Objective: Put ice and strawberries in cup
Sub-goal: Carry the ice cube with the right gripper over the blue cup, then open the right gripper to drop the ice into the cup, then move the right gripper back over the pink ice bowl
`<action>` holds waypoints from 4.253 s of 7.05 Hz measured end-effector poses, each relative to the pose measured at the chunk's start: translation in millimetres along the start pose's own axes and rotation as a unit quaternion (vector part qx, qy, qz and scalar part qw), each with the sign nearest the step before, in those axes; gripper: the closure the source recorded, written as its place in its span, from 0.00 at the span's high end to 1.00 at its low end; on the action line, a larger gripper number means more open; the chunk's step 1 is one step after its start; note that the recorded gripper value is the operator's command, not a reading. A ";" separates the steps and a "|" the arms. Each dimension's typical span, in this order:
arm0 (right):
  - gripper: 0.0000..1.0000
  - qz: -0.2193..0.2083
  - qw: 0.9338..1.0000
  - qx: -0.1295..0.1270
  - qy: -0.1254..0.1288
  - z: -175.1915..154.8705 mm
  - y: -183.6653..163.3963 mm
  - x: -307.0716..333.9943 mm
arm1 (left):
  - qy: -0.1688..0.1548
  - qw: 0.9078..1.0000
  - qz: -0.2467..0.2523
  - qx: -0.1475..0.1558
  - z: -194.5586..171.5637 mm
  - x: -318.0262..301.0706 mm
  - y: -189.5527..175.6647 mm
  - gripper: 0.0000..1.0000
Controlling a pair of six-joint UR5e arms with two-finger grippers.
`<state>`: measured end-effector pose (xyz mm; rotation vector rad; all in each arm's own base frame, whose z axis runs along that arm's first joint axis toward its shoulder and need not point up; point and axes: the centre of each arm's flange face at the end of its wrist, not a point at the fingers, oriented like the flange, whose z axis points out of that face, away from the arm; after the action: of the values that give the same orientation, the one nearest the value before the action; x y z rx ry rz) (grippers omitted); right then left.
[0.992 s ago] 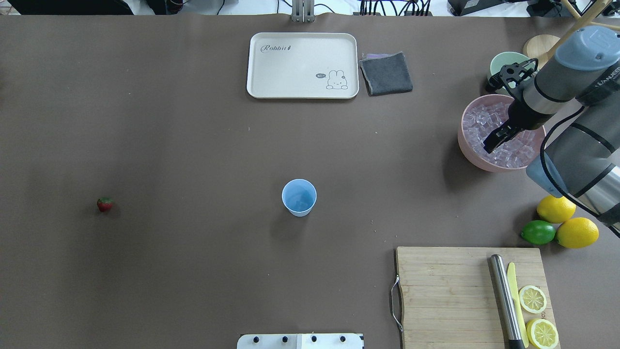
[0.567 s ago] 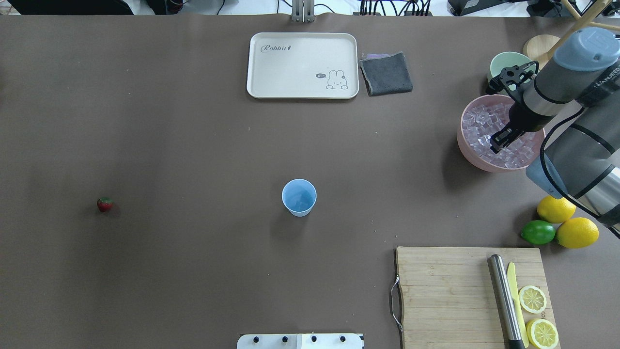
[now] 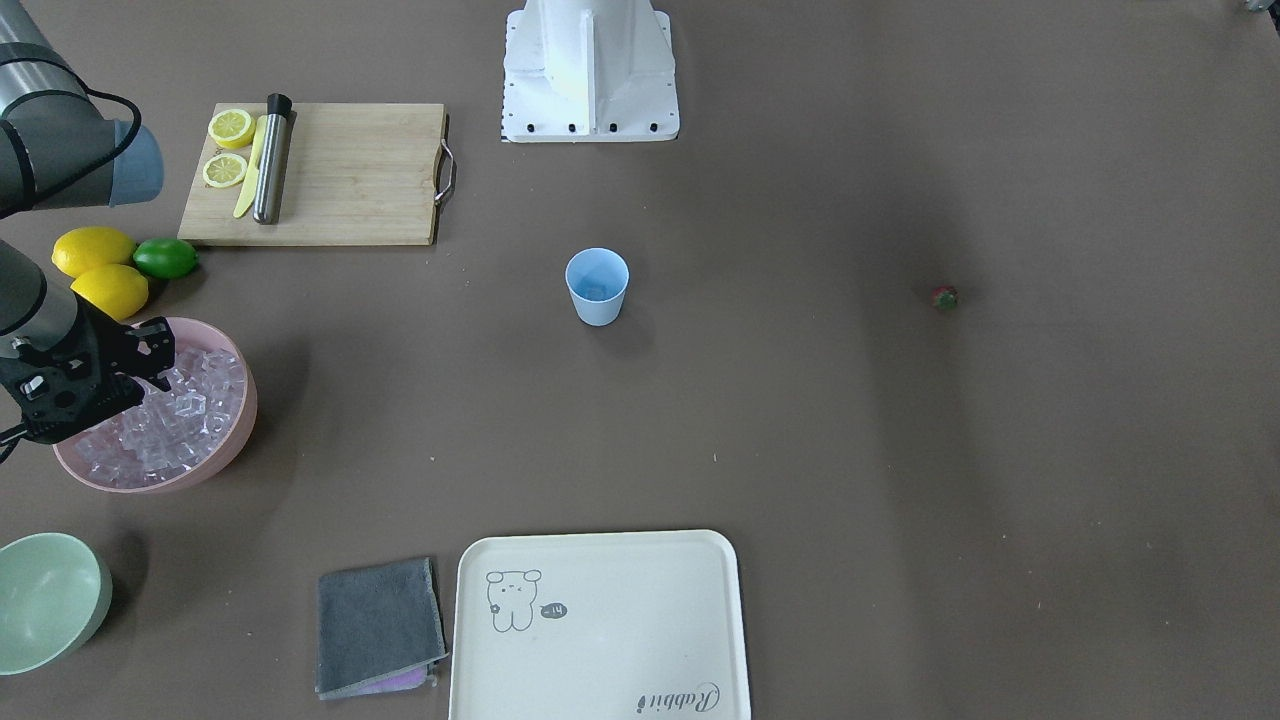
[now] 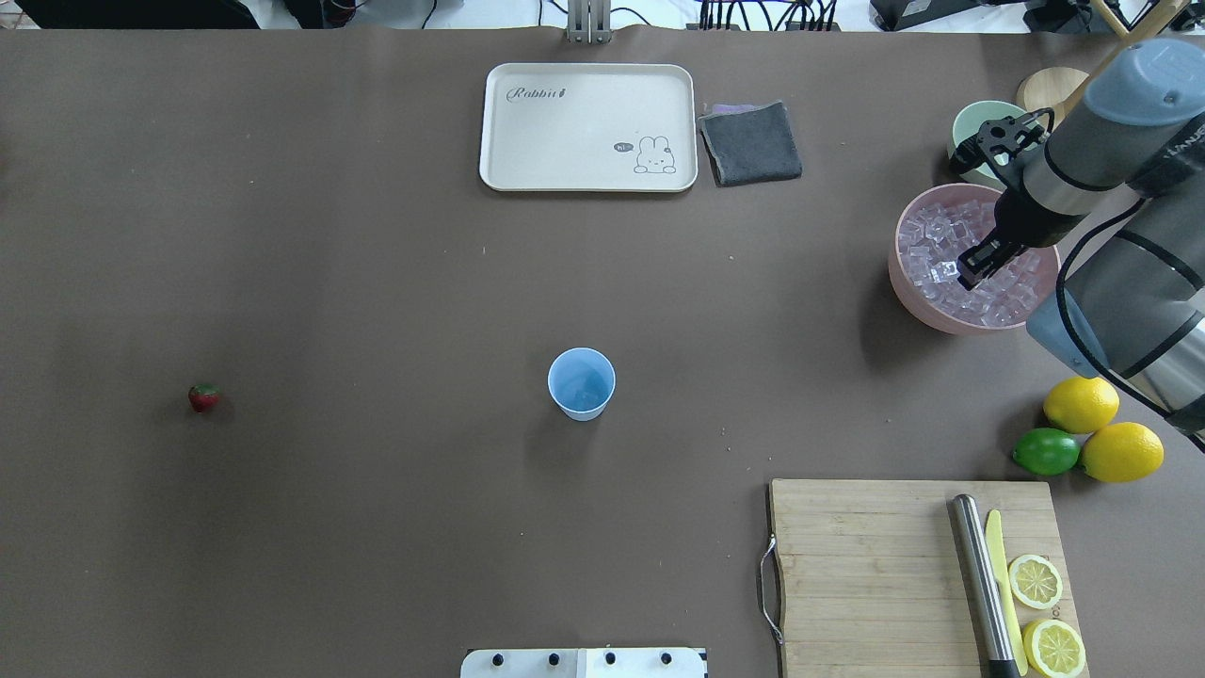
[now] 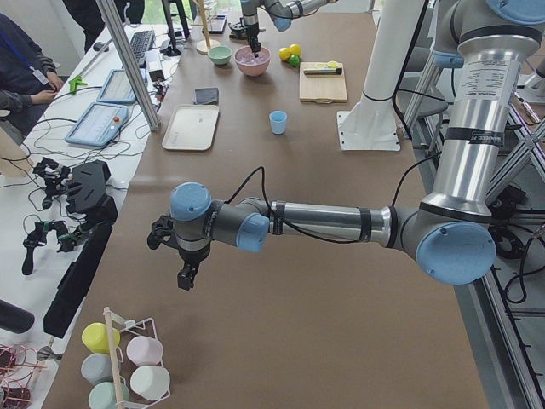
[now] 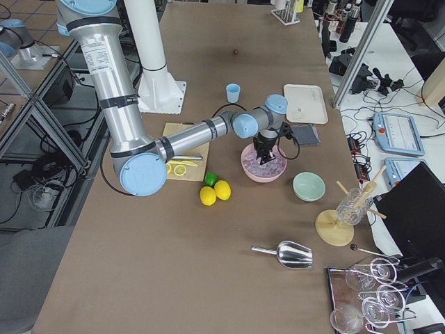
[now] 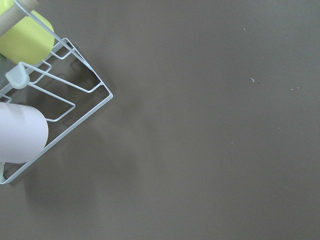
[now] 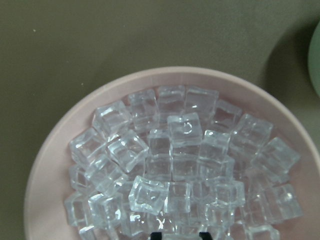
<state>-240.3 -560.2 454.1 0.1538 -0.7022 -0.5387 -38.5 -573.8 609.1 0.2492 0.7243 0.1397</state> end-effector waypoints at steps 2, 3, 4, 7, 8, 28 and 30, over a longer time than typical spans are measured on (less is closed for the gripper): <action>0.00 -0.003 1.000 0.006 -0.005 -71.2 -27.0 -17.8 | 0.000 1.000 0.001 0.001 -0.4 0.4 -0.8 0.98; 0.00 0.019 0.999 0.016 -0.031 -99.4 -46.5 -44.0 | 0.000 1.000 0.001 0.001 -0.5 0.5 -0.9 0.98; 0.00 0.060 0.996 0.028 -0.061 -121.3 -66.0 -82.4 | 0.000 1.000 0.001 0.001 -0.5 0.5 -0.9 0.98; 0.00 0.208 0.967 0.076 -0.129 -93.3 -92.3 -279.4 | 0.000 1.000 0.001 -0.001 1.2 0.8 -0.9 0.98; 0.00 0.239 0.958 0.098 -0.126 -61.8 -87.9 -346.8 | 0.001 1.000 0.001 -0.002 2.9 0.9 -2.0 0.98; 0.98 0.081 0.995 0.064 -0.009 -46.9 -25.4 -3.3 | 0.002 1.000 0.010 0.004 13.9 -3.8 -14.4 0.98; 0.98 0.261 0.964 0.046 0.000 -25.8 -19.4 19.7 | 0.002 1.000 0.010 0.004 13.9 -3.8 -14.7 0.98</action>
<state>-219.1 -588.1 439.8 0.0505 -0.7330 -0.0005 -31.3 -591.2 617.5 0.2647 0.7258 0.1563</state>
